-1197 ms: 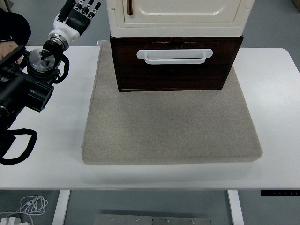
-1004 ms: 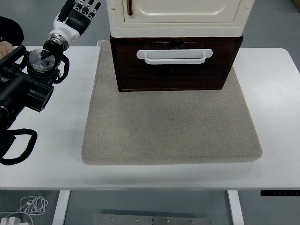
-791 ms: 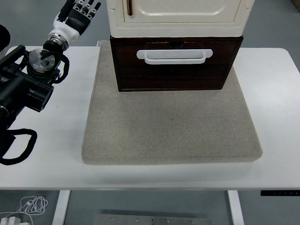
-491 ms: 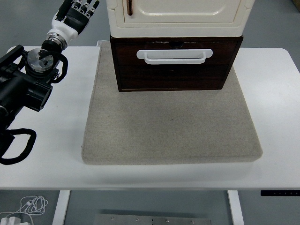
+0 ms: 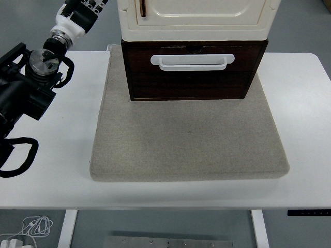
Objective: Open the drawer under the combination cabinet
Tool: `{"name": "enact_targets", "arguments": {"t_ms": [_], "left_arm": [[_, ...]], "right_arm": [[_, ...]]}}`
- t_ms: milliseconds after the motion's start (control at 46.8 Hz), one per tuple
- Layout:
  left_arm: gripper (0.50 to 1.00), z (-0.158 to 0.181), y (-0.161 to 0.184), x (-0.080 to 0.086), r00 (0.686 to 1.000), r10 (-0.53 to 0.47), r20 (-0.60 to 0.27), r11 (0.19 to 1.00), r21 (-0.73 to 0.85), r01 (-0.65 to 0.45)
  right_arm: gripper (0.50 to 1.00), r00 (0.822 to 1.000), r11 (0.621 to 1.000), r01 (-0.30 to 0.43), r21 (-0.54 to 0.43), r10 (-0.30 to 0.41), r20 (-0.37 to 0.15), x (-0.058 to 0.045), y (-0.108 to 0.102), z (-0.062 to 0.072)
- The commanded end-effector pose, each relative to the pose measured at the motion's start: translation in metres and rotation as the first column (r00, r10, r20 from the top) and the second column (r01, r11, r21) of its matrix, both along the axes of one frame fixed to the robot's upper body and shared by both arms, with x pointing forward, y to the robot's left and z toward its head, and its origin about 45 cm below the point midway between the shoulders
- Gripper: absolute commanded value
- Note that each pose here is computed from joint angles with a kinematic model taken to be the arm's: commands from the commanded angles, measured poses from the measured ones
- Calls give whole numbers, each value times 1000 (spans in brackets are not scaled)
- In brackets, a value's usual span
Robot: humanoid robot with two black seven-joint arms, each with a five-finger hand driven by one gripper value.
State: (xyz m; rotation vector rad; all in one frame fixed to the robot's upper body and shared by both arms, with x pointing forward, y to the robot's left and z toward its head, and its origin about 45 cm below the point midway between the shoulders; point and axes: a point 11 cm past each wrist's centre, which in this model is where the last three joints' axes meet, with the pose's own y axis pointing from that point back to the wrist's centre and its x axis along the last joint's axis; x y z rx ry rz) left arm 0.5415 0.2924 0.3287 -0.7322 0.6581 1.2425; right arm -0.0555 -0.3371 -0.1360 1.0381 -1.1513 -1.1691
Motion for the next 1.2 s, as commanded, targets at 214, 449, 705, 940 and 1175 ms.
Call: {"name": "enact_targets", "arguments": {"t_ms": [214,449,705,940,1175], "left_arm": [[1000,75,42,3,987,24,156,998,57,-33],[1000,138,58,-2,961,-6,275,979,196,-50],[1000,227,42,-22,890,-109,442,963,270,-17],[1000,291,7,-38,821,-209,531,915,403,-27],[1000,324,-54,-64,735,-372,567,841,542,7]], "right_arm": [[928,1000,1000,0,0,0,0,0,0,0],[928,1000,1000,0,0,0,0,0,0,0],[928,1000,1000,0,0,0,0,0,0,0],[928,1000,1000,0,0,0,0,0,0,0],[928,1000,1000,0,0,0,0,0,0,0]]}}
